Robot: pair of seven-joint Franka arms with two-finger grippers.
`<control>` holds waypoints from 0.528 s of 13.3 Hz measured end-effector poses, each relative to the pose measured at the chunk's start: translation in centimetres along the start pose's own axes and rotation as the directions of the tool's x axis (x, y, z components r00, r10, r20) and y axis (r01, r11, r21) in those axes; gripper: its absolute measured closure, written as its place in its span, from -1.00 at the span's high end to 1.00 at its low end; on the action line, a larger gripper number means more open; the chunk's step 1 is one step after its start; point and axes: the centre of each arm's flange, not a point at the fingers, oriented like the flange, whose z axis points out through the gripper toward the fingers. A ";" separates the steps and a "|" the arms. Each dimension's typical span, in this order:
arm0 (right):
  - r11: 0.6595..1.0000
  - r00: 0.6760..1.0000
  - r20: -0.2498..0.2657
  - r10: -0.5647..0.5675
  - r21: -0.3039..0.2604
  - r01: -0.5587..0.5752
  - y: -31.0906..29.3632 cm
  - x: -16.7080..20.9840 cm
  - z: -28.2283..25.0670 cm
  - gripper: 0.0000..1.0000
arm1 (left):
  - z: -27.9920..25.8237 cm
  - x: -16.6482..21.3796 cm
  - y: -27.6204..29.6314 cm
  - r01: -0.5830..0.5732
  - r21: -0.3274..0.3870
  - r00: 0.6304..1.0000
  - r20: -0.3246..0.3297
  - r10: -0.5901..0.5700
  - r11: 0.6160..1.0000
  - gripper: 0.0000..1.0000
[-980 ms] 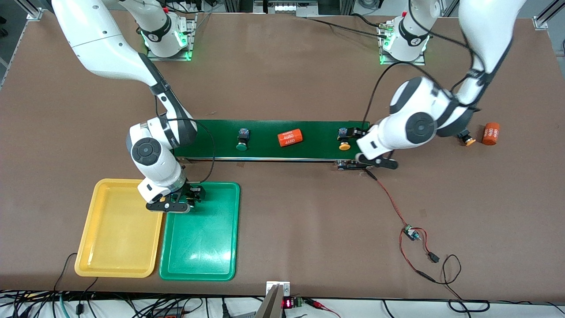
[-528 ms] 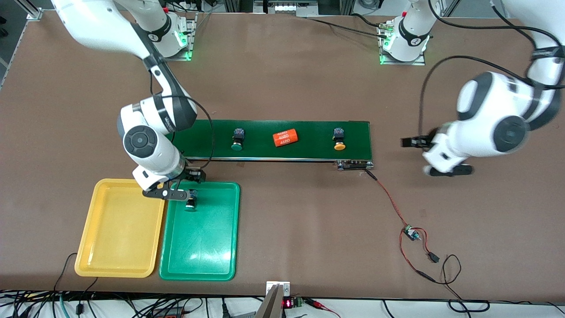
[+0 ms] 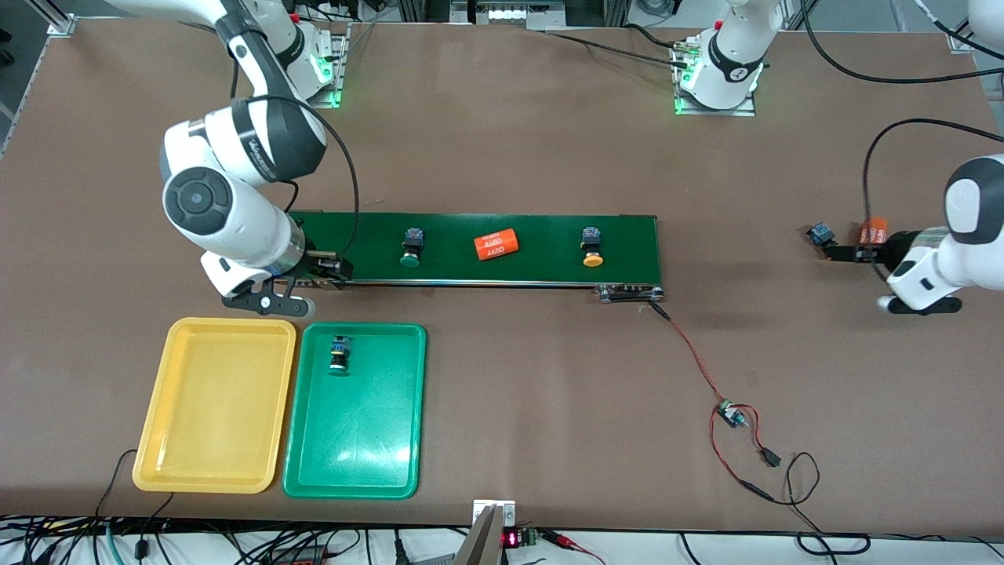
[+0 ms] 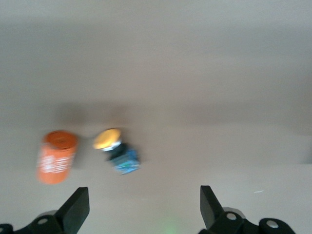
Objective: Sort buttons by color to trays
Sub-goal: 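Return the right gripper to the belt while the left gripper grasps battery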
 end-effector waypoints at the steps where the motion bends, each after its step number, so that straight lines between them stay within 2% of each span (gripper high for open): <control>1: 1.000 1.000 0.003 0.001 0.003 -0.001 0.3 -0.6 -0.3 0.74 | 0.5 -0.3 -1.6 -0.014 0.040 1.000 0.017 0.013 0.999 1.00; 4: 1.000 1.000 0.022 0.000 0.008 0.000 0.3 -2.8 0.5 0.76 | 3.8 0.0 -6.2 -0.155 0.104 0.988 0.032 0.152 0.982 1.00; 7: 1.000 1.000 0.019 0.017 0.023 -0.017 -0.4 -4.5 3.7 0.77 | 8.5 -0.3 -9.8 -0.382 0.096 0.924 0.051 0.379 0.919 1.00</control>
